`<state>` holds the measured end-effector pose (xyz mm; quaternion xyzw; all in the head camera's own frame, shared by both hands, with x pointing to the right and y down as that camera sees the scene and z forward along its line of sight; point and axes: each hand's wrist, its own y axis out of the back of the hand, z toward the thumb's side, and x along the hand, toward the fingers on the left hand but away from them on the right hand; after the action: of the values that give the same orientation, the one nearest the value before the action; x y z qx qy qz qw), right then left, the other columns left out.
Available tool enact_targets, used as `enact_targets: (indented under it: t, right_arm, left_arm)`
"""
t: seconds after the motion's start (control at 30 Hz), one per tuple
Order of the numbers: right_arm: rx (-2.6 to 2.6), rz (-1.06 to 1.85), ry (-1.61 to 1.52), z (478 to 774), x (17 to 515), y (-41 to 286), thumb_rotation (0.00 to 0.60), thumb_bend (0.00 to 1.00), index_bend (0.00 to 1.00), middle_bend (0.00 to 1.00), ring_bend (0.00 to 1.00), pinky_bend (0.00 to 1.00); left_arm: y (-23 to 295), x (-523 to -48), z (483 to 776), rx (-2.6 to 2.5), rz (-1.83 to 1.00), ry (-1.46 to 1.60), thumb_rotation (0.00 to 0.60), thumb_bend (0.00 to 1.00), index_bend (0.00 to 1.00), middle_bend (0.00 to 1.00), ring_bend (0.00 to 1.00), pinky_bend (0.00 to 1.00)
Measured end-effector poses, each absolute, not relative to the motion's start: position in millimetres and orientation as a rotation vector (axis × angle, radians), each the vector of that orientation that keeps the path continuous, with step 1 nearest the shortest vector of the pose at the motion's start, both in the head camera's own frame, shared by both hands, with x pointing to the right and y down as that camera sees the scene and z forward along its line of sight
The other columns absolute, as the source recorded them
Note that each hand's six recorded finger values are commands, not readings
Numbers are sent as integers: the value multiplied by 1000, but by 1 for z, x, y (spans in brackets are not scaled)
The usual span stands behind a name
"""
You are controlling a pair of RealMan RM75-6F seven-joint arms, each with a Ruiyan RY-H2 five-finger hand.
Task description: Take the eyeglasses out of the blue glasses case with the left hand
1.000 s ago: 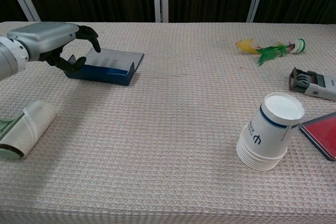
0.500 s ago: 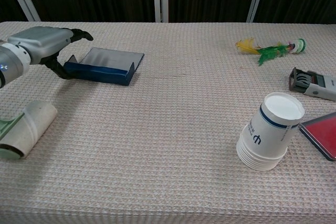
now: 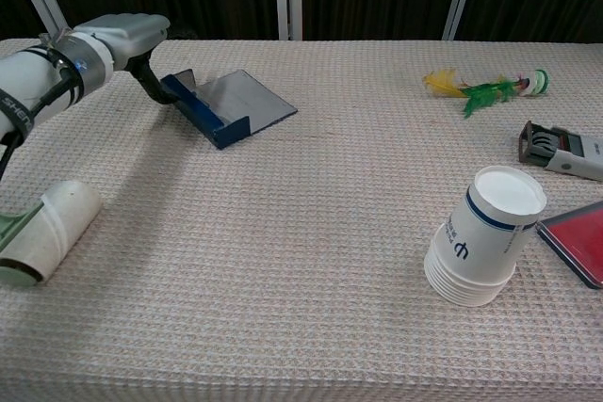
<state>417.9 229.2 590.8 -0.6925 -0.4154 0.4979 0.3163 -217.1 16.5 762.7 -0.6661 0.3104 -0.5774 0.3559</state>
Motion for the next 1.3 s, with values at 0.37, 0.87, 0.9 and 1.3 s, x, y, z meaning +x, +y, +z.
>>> enact_targets:
  t: [0.37, 0.87, 0.9, 1.3]
  right_arm:
    - [-1844, 1294, -1084, 595, 416, 229, 600, 271, 180, 175, 0, 80]
    - [-1834, 1296, -1100, 591, 422, 233, 600, 271, 183, 175, 0, 80]
    - [-1835, 1296, -1100, 591, 422, 233, 600, 270, 183, 175, 0, 80]
    - [-1843, 1282, -1091, 591, 417, 232, 600, 270, 184, 175, 0, 80]
  left_arm:
    - [62, -188, 730, -1896, -1322, 721, 475, 834, 295, 51, 62, 106]
    - [97, -168, 734, -1858, -1284, 572, 456, 844, 312, 43, 53, 106]
    - [97, -167, 735, -1854, -1284, 567, 455, 844, 311, 41, 53, 106]
    - [103, -183, 731, -1750, -1342, 458, 452, 837, 423, 33, 53, 105]
